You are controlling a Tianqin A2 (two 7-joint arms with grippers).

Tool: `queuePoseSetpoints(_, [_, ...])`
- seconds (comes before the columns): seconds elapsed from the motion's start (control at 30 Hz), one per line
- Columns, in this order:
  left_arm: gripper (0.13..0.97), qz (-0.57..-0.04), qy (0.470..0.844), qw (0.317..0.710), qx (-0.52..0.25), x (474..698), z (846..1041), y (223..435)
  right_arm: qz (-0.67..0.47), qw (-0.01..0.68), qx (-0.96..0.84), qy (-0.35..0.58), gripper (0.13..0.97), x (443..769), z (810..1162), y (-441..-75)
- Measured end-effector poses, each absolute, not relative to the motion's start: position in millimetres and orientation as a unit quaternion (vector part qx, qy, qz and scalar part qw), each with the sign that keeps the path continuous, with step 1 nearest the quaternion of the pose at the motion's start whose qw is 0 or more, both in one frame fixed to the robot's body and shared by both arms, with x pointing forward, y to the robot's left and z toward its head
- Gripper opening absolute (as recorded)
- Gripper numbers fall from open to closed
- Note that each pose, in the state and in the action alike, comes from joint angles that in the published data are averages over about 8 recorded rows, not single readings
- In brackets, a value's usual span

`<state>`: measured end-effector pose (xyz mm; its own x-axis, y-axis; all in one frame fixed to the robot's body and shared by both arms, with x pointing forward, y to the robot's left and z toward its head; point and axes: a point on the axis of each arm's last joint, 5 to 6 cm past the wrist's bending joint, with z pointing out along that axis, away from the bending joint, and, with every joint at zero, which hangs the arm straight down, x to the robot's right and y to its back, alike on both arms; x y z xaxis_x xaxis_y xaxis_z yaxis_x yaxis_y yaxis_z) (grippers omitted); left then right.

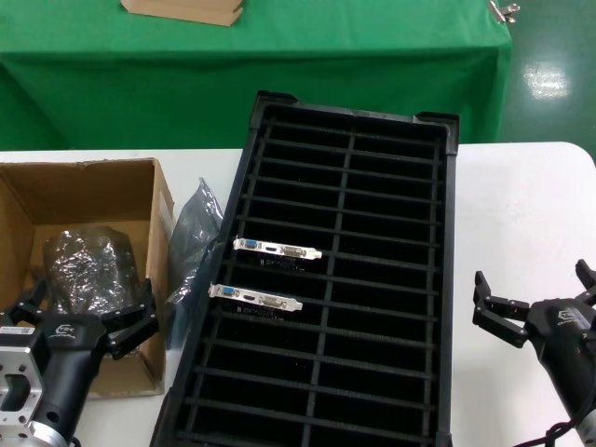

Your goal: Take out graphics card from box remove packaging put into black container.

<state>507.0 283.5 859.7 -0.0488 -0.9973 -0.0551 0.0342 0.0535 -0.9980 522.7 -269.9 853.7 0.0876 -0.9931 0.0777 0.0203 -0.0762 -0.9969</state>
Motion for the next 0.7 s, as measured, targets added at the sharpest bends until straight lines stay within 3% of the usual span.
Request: queuePoseSetpoints(0.7, [0.966, -0.507, 0.517, 0.509, -0.465, 507.0, 859.7, 283.5, -0.501, 0.506, -0.536, 0.454, 0.966, 522.7, 853.7, -269.9])
